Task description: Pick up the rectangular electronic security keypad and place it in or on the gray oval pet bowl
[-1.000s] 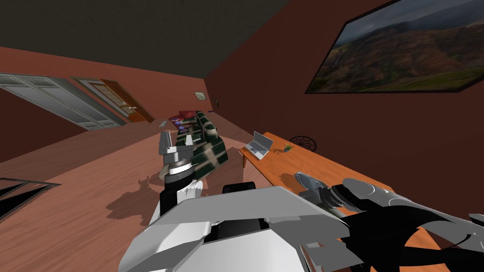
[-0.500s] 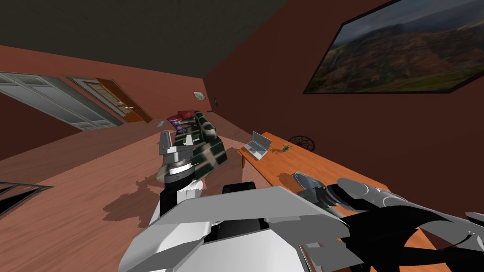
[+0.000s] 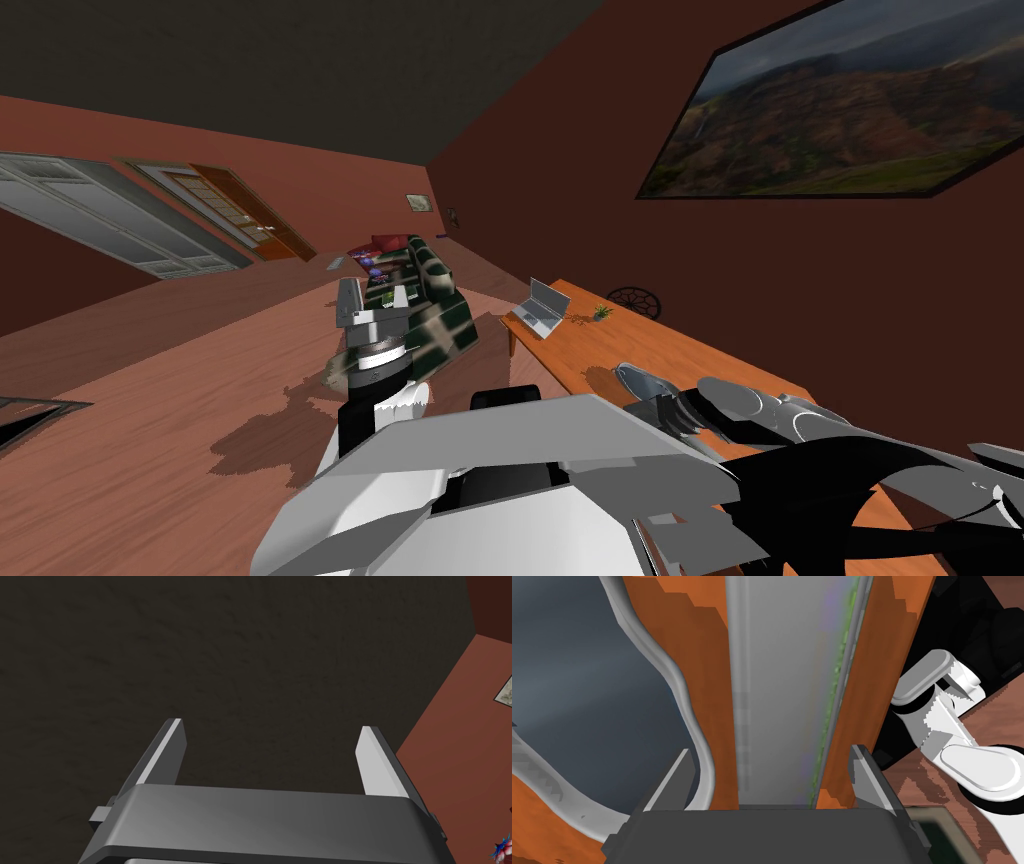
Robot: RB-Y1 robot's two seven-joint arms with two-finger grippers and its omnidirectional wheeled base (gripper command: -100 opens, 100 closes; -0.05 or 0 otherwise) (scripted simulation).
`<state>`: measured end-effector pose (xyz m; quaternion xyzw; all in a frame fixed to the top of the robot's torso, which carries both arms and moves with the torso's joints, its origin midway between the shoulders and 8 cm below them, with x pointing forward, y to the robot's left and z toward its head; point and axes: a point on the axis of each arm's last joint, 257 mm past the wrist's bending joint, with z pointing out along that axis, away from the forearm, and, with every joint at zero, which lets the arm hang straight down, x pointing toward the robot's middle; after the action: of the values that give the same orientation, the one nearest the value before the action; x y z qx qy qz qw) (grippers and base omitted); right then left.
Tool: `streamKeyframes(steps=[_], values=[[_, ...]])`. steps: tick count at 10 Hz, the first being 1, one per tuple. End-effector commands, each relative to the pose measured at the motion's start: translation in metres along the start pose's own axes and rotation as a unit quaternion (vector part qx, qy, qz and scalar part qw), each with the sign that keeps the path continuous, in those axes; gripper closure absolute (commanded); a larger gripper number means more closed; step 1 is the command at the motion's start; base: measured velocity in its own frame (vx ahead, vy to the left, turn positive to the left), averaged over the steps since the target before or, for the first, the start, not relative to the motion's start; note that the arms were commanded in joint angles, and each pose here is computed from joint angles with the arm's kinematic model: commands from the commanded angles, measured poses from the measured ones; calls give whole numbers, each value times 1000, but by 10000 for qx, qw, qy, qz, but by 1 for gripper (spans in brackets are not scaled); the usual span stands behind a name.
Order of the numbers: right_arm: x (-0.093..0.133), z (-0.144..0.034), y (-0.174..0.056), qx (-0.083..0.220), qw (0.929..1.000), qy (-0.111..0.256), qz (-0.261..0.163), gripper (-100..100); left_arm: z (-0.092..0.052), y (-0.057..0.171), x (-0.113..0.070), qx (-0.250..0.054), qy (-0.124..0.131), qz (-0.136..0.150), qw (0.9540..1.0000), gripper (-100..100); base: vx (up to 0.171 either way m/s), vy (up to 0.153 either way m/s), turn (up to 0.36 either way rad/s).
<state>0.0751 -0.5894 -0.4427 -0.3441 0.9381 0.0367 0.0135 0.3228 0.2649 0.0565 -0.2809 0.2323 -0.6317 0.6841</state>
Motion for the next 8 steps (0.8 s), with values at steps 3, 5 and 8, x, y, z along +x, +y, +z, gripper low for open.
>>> streamKeyframes(steps=[3,5,8], values=[[-5,3,4,4,10000,-14,12,100,0,0,0,0,0,0,10000,0,4,-21,-7],[-5,4,6,-20,10000,-13,22,100,0,0,0,0,0,-1,10000,0,-1,2,-7],[-4,4,7,-25,10000,-12,24,0,0,0,0,0,0,0,10000,0,0,0,0]])
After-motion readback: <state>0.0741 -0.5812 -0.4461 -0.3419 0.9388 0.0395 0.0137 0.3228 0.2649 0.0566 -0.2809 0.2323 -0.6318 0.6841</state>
